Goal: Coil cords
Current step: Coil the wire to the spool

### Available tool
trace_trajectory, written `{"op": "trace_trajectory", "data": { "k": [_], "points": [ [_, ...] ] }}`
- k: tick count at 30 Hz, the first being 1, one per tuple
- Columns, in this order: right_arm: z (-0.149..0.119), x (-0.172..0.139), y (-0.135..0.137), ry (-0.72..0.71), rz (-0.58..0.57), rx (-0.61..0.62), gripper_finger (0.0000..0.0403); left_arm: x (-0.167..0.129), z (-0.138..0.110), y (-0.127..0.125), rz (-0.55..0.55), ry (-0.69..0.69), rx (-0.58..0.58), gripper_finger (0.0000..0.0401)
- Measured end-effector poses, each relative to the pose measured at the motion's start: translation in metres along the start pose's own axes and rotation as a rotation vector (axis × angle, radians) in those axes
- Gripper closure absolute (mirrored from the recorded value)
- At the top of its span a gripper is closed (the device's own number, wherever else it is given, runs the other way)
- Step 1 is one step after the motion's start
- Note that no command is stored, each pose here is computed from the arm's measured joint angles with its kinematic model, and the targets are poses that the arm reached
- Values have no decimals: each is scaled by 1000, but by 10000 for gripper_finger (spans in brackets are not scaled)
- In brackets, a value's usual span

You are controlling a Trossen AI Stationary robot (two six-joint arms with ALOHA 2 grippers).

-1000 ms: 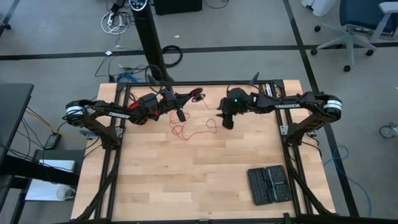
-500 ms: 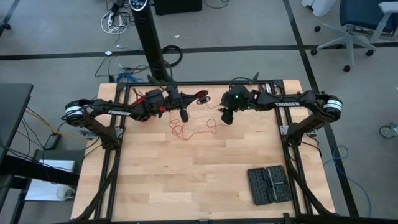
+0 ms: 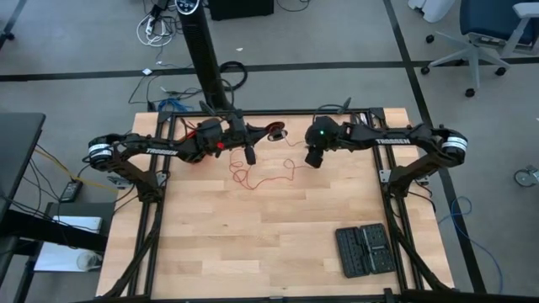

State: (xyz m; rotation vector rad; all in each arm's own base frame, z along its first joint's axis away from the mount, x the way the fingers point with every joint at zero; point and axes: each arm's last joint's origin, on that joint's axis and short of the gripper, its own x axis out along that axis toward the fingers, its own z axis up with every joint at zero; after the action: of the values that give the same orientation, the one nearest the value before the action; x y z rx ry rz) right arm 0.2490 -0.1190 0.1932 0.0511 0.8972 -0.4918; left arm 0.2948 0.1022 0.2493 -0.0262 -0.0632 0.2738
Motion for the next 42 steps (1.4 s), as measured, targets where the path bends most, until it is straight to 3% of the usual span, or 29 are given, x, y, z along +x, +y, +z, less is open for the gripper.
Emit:
{"op": "trace_trajectory", "data": {
  "k": [6,7,10,11,13,16,20,24,27,33,42],
  "points": [
    [5,-14,10,-98,425,-62,251,0,-2,-1,-15,26,-25,401],
    [6,-14,9,-103,408,-62,251,0,-2,-1,-26,22,-38,401],
    [8,-13,4,-73,142,6,251,-1,1,-2,-56,10,-49,401],
    [6,-13,5,-57,124,3,251,-1,1,-2,-58,7,-49,401],
    [4,-13,11,-40,232,-33,251,-1,1,-2,-60,7,-48,401],
    [9,-17,15,-64,447,51,251,-1,1,-2,-57,13,-39,401],
    [22,-21,4,-56,373,315,252,-1,0,-1,-51,18,13,401],
    [26,-26,11,-80,612,282,250,-1,0,0,-9,17,59,401],
    [35,-31,9,-141,686,376,250,-1,-1,1,21,29,88,401],
    [43,-31,3,-210,544,544,252,-1,-1,1,31,33,86,401],
    [31,-26,14,-235,413,181,252,-1,-2,-8,-1,31,29,401]
  ]
}}
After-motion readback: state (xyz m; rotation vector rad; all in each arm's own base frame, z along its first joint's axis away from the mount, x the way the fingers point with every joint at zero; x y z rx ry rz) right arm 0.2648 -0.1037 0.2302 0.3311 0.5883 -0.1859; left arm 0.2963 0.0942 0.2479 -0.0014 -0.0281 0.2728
